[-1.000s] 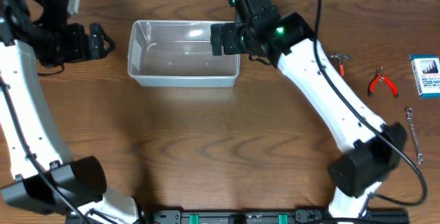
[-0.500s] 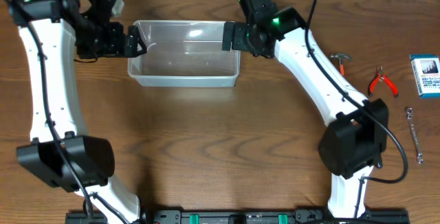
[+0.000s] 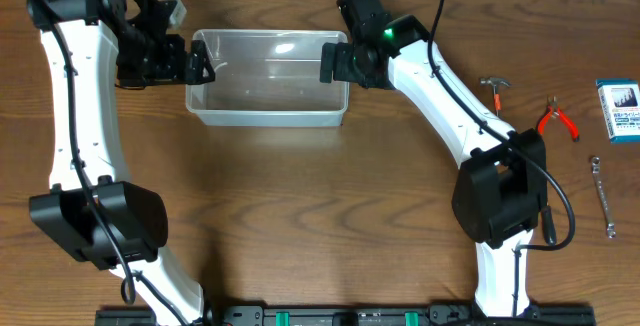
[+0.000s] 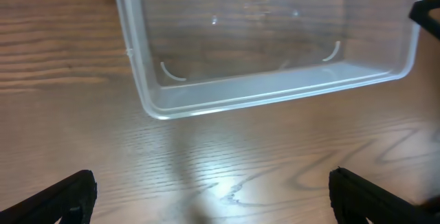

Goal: Pack container
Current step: 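Bring both grippers to opposite ends of the clear container, then grip the container's right rim with the right gripper and drag it rightward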

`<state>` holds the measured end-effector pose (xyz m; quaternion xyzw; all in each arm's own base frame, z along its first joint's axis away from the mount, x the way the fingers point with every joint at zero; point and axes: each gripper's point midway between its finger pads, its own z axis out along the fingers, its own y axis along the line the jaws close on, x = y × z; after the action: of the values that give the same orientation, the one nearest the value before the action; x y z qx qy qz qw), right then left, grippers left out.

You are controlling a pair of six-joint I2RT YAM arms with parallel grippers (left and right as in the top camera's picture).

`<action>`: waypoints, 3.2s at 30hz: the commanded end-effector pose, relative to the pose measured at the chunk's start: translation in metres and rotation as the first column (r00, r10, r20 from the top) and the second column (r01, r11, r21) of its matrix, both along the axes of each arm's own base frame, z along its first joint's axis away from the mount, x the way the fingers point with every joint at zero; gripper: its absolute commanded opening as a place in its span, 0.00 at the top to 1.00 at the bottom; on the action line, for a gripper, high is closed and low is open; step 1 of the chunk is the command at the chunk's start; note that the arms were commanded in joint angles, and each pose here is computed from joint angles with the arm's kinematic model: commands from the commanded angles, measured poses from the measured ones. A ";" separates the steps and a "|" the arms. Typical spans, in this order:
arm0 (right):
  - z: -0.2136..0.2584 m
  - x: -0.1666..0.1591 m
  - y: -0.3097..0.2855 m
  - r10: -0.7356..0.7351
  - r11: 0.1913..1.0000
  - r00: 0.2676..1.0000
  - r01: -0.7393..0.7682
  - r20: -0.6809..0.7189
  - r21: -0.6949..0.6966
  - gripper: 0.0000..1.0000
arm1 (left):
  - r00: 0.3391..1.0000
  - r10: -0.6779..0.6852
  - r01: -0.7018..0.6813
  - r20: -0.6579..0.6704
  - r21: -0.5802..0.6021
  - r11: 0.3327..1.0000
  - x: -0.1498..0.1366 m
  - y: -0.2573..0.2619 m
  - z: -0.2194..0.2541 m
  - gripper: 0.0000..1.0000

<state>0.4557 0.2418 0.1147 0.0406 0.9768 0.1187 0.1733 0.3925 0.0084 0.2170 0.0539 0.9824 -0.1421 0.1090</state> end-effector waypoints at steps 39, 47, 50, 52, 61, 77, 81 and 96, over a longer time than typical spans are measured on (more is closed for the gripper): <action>-0.034 0.000 -0.026 0.096 0.975 0.995 -0.101 -0.036 -0.200 0.18 | 1.000 -0.003 0.004 -0.023 0.031 1.000 -0.004 0.005 -0.004 0.02; -0.034 0.001 -0.025 0.095 0.975 0.995 -0.100 -0.034 -0.199 0.58 | 1.000 -0.003 0.004 -0.026 0.030 1.000 -0.004 0.005 -0.004 0.02; -0.034 0.001 -0.026 0.091 0.975 0.995 -0.096 -0.033 -0.201 0.70 | 1.000 -0.003 0.004 -0.027 0.030 1.000 -0.005 0.005 -0.004 0.02; -0.034 0.001 -0.026 0.090 0.975 0.995 -0.095 -0.032 -0.203 0.76 | 1.000 -0.003 0.004 -0.028 0.030 1.000 -0.005 0.005 -0.004 0.02; -0.033 0.003 -0.032 0.061 0.971 0.998 -0.064 -0.022 -0.229 0.99 | 1.000 -0.003 0.004 -0.028 0.030 1.000 -0.005 0.005 -0.004 0.02; 0.034 -0.028 -0.071 0.060 0.957 0.993 -0.087 -0.105 -0.276 0.99 | 0.999 -0.003 0.004 -0.033 0.029 1.000 -0.006 0.004 -0.004 0.02; 0.067 -0.047 -0.086 0.084 0.957 0.991 -0.109 -0.102 -0.270 0.99 | 0.999 -0.003 0.004 -0.035 0.029 1.000 -0.006 0.004 -0.004 0.02; 0.122 -0.101 -0.137 0.039 0.955 0.990 -0.078 -0.138 -0.286 0.99 | 0.999 -0.003 0.005 -0.047 0.027 1.000 -0.009 0.004 -0.005 0.02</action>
<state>0.3572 0.1034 0.2268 -0.0015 0.9945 -0.0339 0.0990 0.3842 0.0106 0.2147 0.0507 0.9853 -0.1353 0.0907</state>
